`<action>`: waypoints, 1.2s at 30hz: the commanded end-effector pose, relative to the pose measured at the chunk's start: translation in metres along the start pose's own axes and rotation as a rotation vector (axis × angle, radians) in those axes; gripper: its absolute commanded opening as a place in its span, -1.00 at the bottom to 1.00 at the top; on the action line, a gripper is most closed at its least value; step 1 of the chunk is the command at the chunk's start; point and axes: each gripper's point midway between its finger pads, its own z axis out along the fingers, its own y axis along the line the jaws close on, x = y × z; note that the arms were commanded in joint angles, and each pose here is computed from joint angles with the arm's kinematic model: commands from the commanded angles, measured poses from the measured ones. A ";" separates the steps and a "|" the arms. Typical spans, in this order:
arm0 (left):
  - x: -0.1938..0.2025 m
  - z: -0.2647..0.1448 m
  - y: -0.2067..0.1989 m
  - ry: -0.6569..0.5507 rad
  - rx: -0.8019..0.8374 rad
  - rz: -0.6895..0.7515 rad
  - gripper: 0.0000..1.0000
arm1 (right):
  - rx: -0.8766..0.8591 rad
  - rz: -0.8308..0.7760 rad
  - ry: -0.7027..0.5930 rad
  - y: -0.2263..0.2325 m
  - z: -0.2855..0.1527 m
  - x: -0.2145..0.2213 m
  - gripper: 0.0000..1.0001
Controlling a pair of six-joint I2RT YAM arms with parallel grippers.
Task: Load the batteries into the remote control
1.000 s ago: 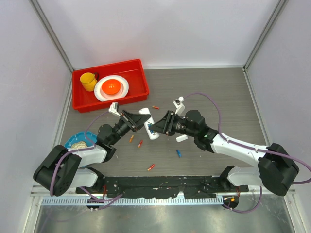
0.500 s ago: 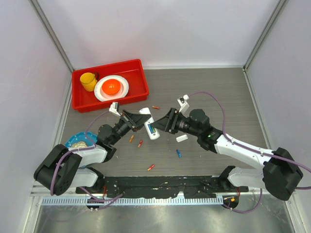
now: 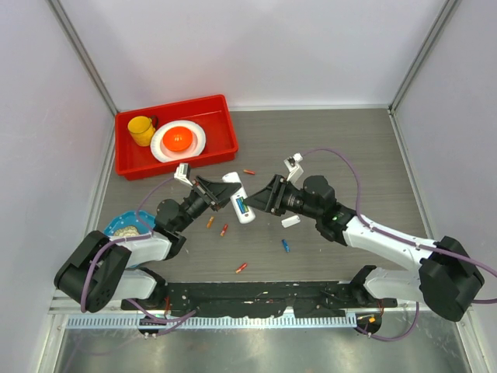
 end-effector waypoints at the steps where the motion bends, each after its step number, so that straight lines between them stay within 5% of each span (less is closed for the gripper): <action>1: -0.006 -0.004 -0.076 -0.023 0.298 0.080 -0.99 | -0.003 -0.027 0.006 -0.001 0.002 -0.001 0.01; 36: -0.015 -0.011 -0.121 -0.064 0.415 0.071 -1.00 | 0.382 -0.119 0.126 -0.074 0.007 0.021 -0.42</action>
